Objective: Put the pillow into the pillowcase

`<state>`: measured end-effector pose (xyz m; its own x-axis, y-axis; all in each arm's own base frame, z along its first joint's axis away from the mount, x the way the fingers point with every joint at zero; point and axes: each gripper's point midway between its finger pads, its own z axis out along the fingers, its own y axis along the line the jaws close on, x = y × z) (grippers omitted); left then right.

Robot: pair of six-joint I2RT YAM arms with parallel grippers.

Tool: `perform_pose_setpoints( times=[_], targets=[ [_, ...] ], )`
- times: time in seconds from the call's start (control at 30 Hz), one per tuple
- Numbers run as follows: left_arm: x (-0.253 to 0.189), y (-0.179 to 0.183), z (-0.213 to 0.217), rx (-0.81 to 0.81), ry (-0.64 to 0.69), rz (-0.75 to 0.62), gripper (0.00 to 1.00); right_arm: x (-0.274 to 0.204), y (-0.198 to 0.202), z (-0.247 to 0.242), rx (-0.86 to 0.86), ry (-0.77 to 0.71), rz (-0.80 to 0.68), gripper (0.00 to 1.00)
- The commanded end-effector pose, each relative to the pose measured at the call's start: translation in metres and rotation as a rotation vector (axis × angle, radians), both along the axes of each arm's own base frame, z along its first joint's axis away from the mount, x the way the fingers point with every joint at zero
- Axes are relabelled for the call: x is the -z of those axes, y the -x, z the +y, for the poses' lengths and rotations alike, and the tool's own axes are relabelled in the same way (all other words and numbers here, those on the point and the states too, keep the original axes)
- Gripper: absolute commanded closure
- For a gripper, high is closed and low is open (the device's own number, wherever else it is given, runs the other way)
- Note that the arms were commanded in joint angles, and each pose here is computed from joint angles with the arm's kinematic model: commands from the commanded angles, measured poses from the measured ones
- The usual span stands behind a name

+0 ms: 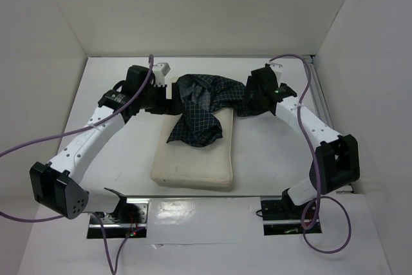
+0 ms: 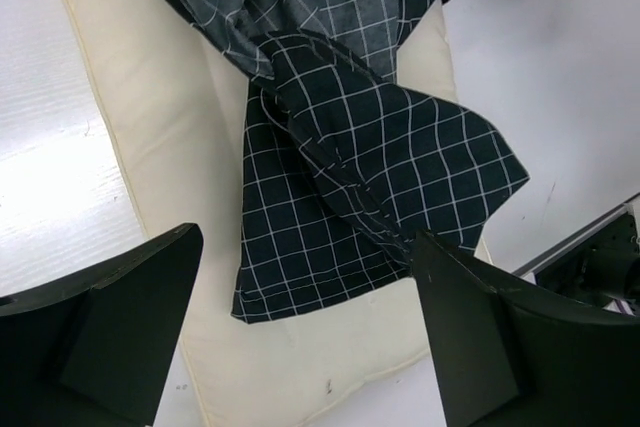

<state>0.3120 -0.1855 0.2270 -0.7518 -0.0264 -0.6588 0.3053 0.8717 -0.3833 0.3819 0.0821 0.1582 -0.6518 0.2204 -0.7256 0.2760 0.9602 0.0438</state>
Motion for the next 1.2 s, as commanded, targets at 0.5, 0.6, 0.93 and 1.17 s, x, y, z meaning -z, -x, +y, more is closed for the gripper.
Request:
perform_pose_setpoints(
  times=[0.5, 0.6, 0.93, 1.17],
  targets=[
    [-0.031, -0.024, -0.035, 0.099, 0.084, 0.005, 0.00, -0.010, 0.074, 0.045, -0.227, -0.101, -0.016, 0.00],
    [-0.010, -0.023, -0.049, 0.131, 0.071, 0.063, 0.00, -0.009, 0.089, 0.054, -0.273, -0.139, -0.005, 0.00],
    [0.025, -0.006, -0.070, 0.186, 0.153, 0.172, 0.36, 0.025, 0.145, 0.119, -0.517, -0.389, 0.098, 0.00],
    [-0.026, -0.055, -0.039, 0.067, 0.173, 0.046, 1.00, 0.042, 0.161, 0.156, -0.640, -0.402, 0.153, 0.00]
  ],
)
